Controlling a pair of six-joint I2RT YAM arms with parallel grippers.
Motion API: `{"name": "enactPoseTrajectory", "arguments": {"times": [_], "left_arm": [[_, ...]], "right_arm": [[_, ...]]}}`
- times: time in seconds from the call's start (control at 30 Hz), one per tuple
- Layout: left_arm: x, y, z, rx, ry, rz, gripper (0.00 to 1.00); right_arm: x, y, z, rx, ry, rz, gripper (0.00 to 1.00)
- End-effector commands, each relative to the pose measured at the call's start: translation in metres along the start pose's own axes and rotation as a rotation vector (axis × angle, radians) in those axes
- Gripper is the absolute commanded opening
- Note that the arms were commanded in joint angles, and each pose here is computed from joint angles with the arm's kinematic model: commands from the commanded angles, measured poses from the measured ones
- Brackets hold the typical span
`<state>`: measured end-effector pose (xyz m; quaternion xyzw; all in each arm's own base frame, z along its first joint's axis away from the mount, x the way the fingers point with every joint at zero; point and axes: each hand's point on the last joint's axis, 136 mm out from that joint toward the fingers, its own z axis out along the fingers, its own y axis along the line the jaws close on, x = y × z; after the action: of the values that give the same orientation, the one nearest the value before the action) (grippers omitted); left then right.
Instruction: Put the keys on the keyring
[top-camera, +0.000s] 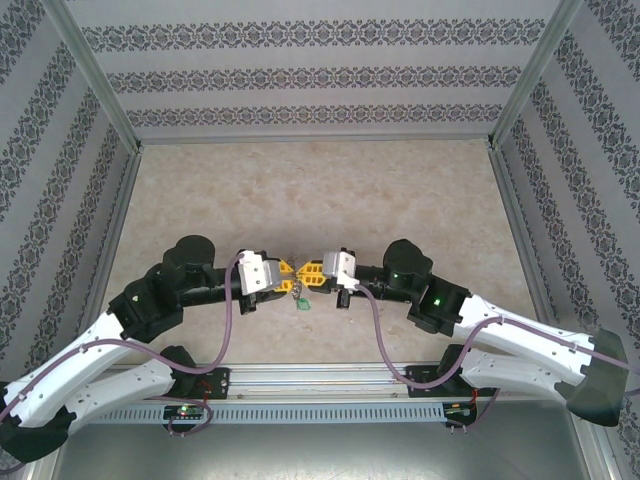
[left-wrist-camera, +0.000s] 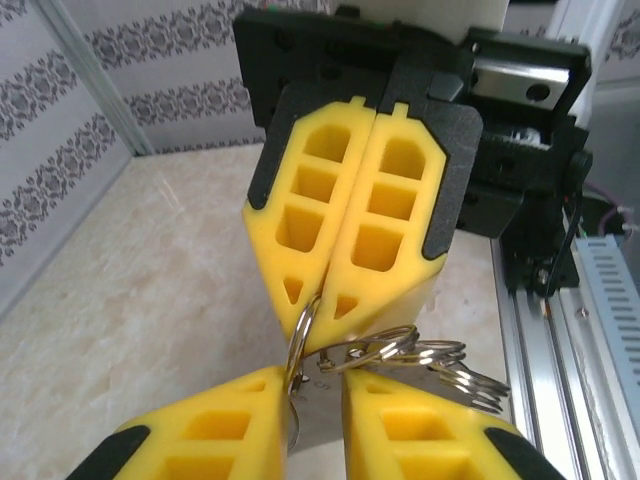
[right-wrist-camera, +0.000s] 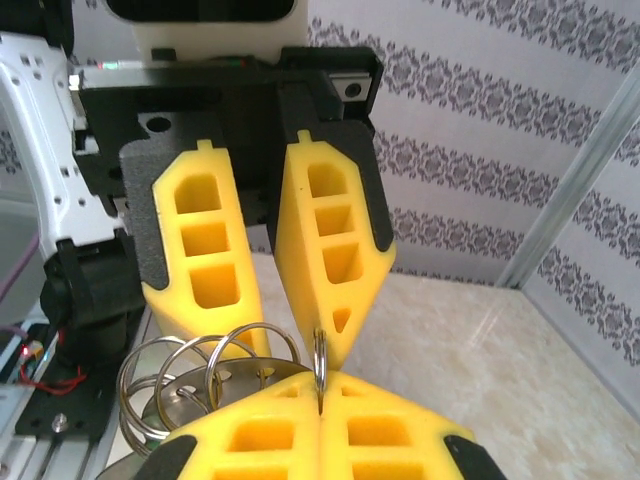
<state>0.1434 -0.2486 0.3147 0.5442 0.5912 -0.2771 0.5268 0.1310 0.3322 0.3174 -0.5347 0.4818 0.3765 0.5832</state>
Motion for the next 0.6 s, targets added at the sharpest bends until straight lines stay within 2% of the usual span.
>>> {"name": "enactPoseTrajectory", "arguments": {"times": [0.0,0.13,0.3,0.57], "left_arm": [[-0.032,0.007,-0.006,-0.021,-0.149,-0.021,0.17],[-0.038,0.006,-0.008,-0.017,-0.181,-0.023,0.11],[-0.04,0.006,-0.009,-0.018,-0.19,-0.016,0.0],[-0.035,0.008,-0.009,-0.021,-0.136,0.023,0.0]], "right_arm": [[-0.039,0.005,-0.007,-0.041,-0.17,0.006,0.0],[-0.039,0.008,-0.006,-0.06,-0.177,0.019,0.0],[-0.04,0.011,-0.008,-0.069,-0.183,0.029,0.0],[-0.036,0.008,-0.009,-0.055,-0.159,0.03,0.0]]}}
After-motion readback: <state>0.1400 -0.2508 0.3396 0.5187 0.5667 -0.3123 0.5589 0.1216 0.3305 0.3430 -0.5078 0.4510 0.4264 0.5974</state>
